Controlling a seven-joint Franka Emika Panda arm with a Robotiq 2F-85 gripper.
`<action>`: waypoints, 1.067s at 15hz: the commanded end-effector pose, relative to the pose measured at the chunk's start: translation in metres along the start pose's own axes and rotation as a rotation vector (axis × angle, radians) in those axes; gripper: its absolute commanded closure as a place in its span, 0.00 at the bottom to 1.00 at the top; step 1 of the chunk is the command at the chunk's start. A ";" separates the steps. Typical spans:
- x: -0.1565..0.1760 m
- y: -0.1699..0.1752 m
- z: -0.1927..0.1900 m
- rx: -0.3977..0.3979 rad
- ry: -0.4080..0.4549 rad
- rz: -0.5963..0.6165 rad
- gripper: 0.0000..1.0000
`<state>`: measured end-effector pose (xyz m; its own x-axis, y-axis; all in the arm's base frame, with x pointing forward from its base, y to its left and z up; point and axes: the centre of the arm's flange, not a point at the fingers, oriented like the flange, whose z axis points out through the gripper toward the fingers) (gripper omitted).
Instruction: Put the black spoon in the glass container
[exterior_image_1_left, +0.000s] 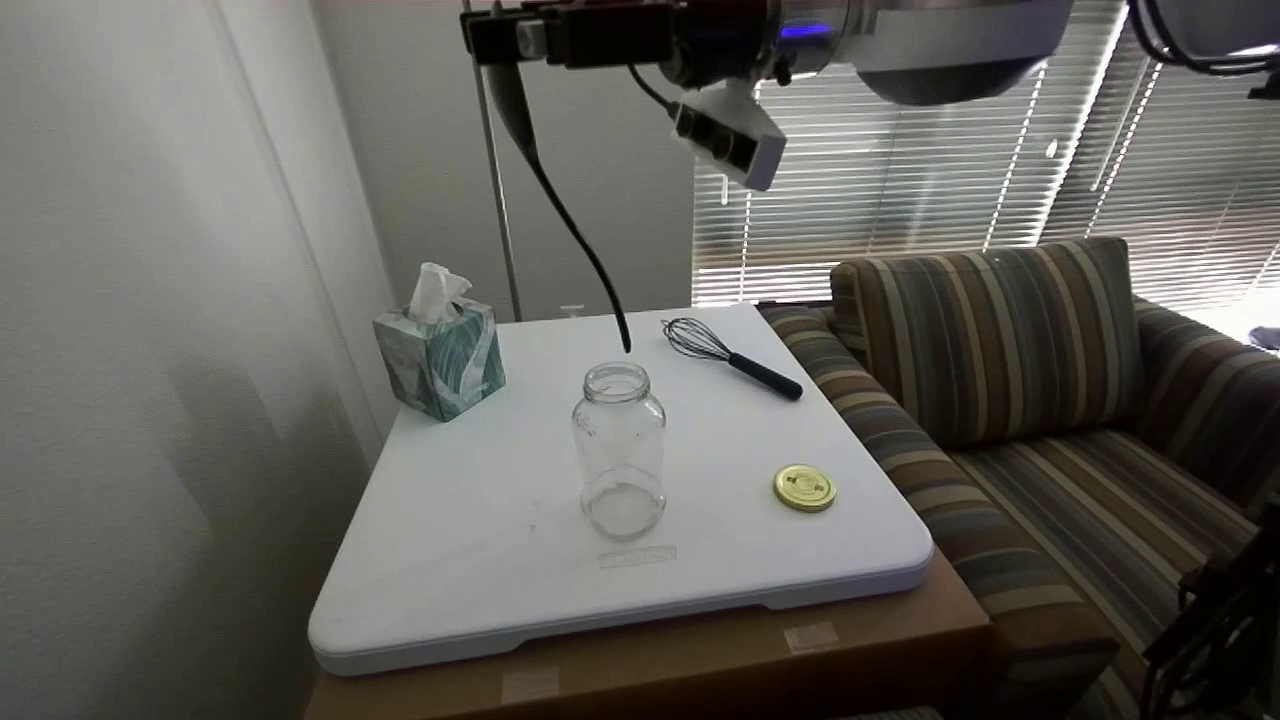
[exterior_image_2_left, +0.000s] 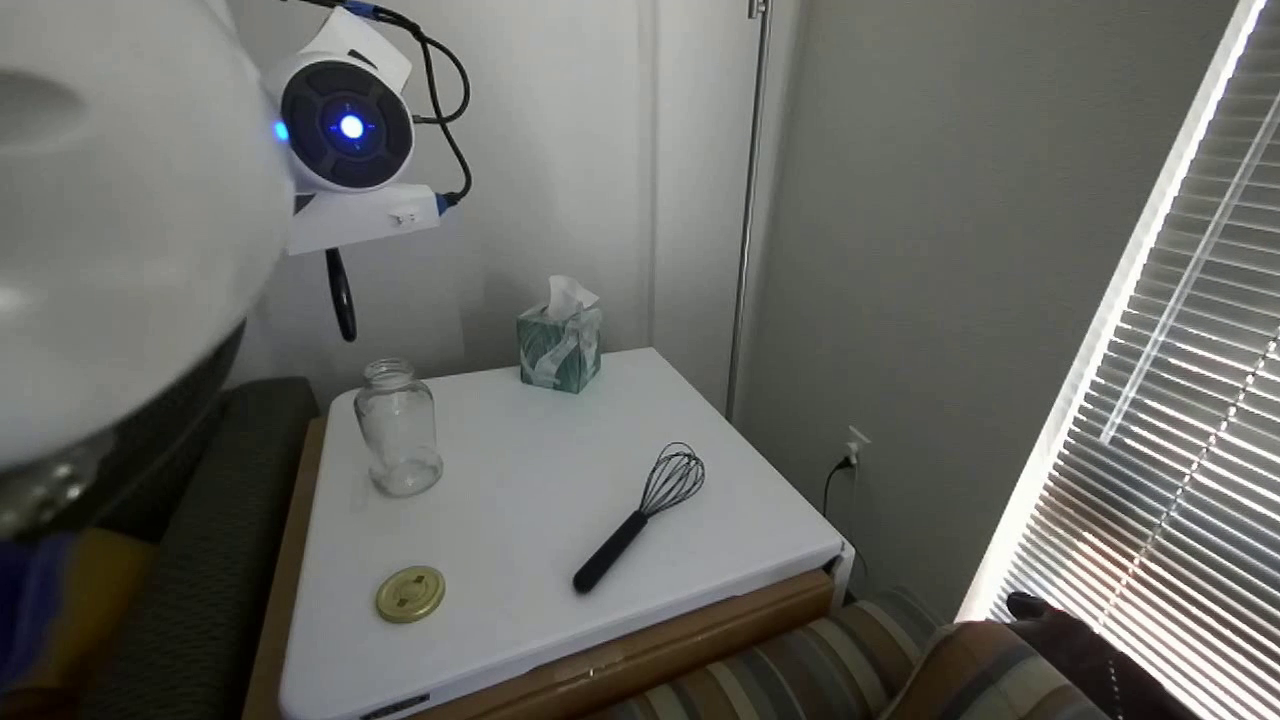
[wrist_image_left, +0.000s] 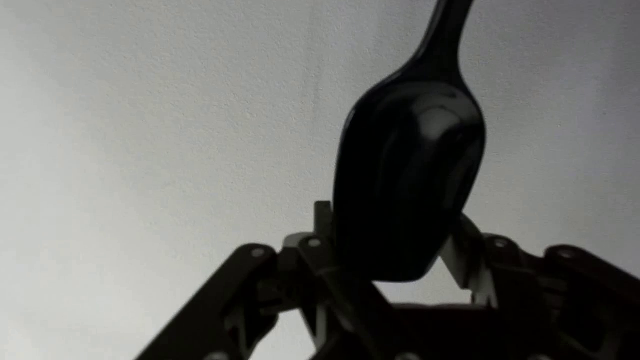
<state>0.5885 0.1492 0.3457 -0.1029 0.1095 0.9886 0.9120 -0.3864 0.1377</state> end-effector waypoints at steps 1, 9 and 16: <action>-0.025 0.013 -0.003 -0.002 0.020 -0.029 0.72; -0.058 0.047 0.018 -0.029 -0.049 -0.029 0.72; -0.082 0.056 0.029 -0.036 -0.105 0.034 0.72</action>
<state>0.6503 0.1494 0.2819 -0.0581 0.1834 0.9813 0.8957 -0.4244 0.1324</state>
